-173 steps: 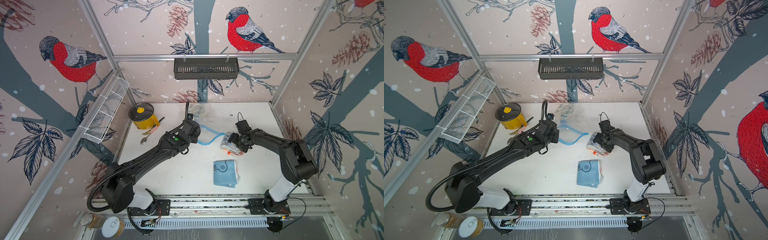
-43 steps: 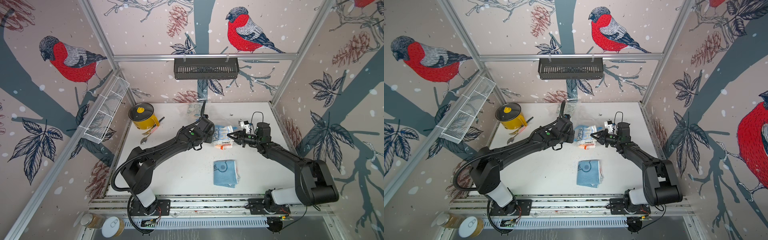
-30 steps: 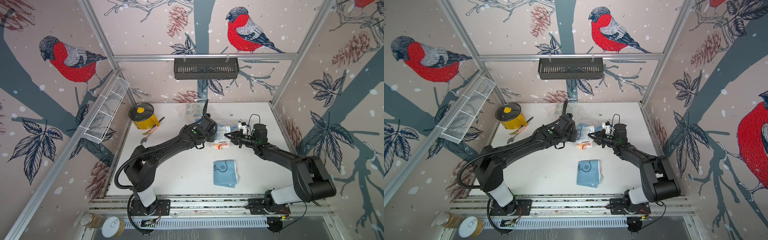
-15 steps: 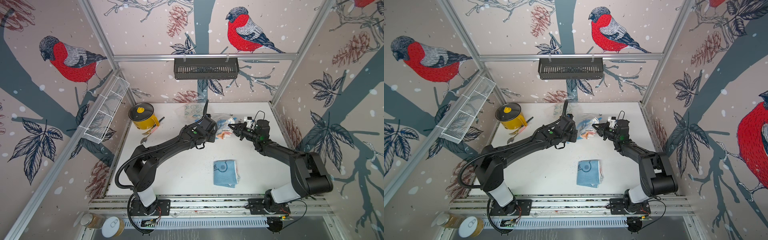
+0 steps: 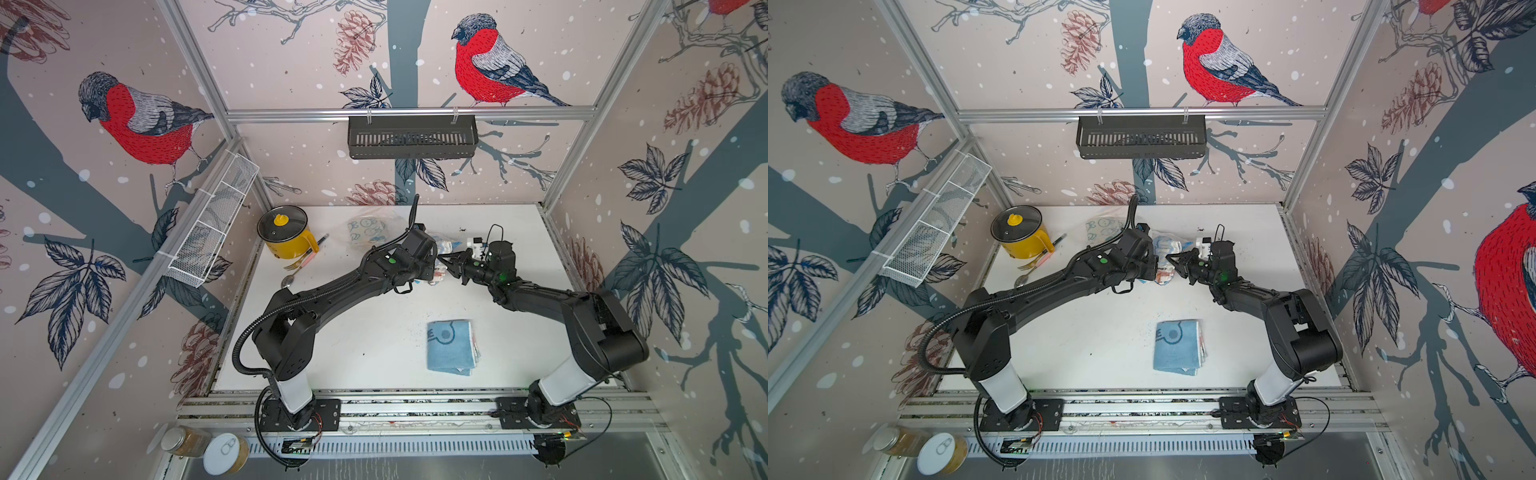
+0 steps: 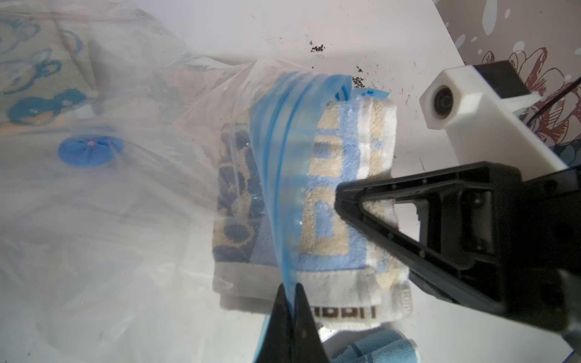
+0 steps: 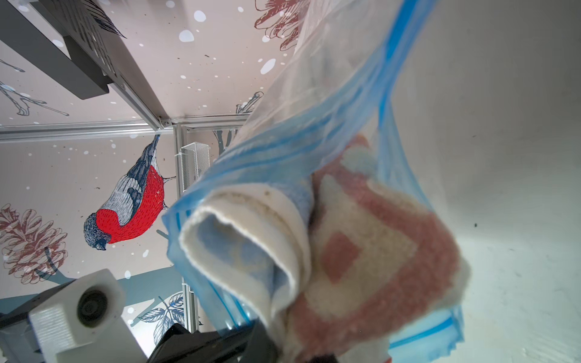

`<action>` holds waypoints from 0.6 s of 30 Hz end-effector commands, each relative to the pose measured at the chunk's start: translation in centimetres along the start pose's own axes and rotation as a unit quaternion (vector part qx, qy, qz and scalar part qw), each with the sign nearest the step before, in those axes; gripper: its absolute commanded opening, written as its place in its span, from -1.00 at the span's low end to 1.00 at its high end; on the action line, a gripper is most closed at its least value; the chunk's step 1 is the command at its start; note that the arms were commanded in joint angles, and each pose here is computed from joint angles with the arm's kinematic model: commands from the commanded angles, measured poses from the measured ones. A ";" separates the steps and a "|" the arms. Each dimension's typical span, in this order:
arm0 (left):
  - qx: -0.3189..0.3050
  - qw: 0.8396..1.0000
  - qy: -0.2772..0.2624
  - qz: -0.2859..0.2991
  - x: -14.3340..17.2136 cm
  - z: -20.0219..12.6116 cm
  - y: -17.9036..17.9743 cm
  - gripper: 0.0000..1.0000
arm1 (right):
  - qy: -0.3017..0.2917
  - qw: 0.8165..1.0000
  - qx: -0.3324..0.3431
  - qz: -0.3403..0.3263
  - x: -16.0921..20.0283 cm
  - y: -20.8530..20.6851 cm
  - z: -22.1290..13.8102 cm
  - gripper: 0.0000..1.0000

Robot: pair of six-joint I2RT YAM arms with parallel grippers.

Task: Place the folded towel into the vacuum bag
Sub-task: Place the towel in the vacuum bag.

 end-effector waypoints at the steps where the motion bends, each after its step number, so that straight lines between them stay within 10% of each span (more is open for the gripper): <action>1: 0.009 1.000 -0.008 -0.005 -0.5 -0.2 -0.3 -1.00 | -0.015 1.000 0.001 -0.017 -0.2 0.3 0.1 -0.78; 11: -0.002 1.000 0.013 0.005 1.2 -0.6 0.4 -1.00 | -0.146 0.967 0.165 -0.131 -2.4 0.1 -1.9 -0.70; 18: 0.027 0.999 0.027 0.011 1.8 0.1 -0.2 -1.00 | -0.147 0.976 0.129 -0.098 -2.5 0.5 -1.6 -0.69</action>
Point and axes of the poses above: each gripper's point midway between its finger pads, its own z axis out along the fingers, its own y axis along the line the jaws close on, x = y × z, the point moved 7 cm from there along -z, back along the fingers, and after that the axes turned 12 degrees about z, right-handed, at the moved point
